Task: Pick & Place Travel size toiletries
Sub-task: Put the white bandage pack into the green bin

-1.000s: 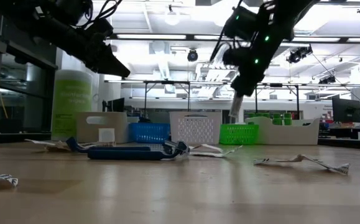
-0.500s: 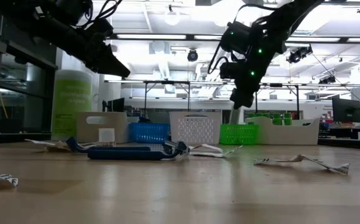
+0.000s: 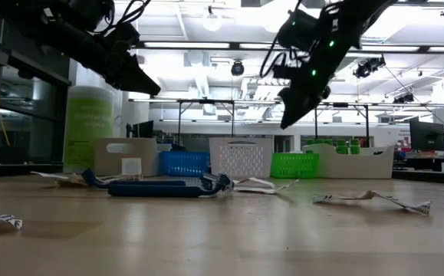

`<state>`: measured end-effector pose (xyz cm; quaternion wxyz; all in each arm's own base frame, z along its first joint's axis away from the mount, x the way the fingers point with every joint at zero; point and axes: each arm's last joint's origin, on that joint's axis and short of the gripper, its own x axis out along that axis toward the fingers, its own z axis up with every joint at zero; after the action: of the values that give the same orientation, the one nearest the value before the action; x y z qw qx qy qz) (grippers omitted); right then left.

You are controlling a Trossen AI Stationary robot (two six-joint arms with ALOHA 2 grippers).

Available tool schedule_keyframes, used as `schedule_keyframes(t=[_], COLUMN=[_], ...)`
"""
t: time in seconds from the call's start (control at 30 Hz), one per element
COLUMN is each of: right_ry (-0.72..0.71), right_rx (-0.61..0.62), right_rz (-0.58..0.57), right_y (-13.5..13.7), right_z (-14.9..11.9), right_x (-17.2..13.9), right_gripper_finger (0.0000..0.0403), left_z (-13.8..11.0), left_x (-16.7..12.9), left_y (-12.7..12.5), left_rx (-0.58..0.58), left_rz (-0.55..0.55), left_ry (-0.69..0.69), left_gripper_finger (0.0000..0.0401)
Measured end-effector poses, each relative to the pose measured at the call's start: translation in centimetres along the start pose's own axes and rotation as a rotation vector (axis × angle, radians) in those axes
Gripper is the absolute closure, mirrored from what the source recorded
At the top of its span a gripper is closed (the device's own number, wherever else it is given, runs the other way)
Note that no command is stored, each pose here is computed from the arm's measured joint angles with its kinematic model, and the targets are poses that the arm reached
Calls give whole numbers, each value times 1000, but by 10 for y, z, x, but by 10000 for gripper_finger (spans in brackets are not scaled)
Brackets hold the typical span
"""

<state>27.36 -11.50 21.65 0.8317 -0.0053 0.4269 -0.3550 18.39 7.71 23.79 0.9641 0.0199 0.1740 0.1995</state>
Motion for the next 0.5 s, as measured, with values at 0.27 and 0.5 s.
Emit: schedule_keyframes(t=[0.27,0.5], right_ry=[68,52], right_rx=[240,40], right_rz=[490,605], right_y=[27,73], right_z=[-1,-8], right_x=[-27,-25], right_gripper_finger=[212,219], left_z=[0,0], left_x=[0,0], left_y=[0,0], left_rx=[0,3], left_rz=[0,0], left_ry=[0,0], left_gripper_finger=[217,217])
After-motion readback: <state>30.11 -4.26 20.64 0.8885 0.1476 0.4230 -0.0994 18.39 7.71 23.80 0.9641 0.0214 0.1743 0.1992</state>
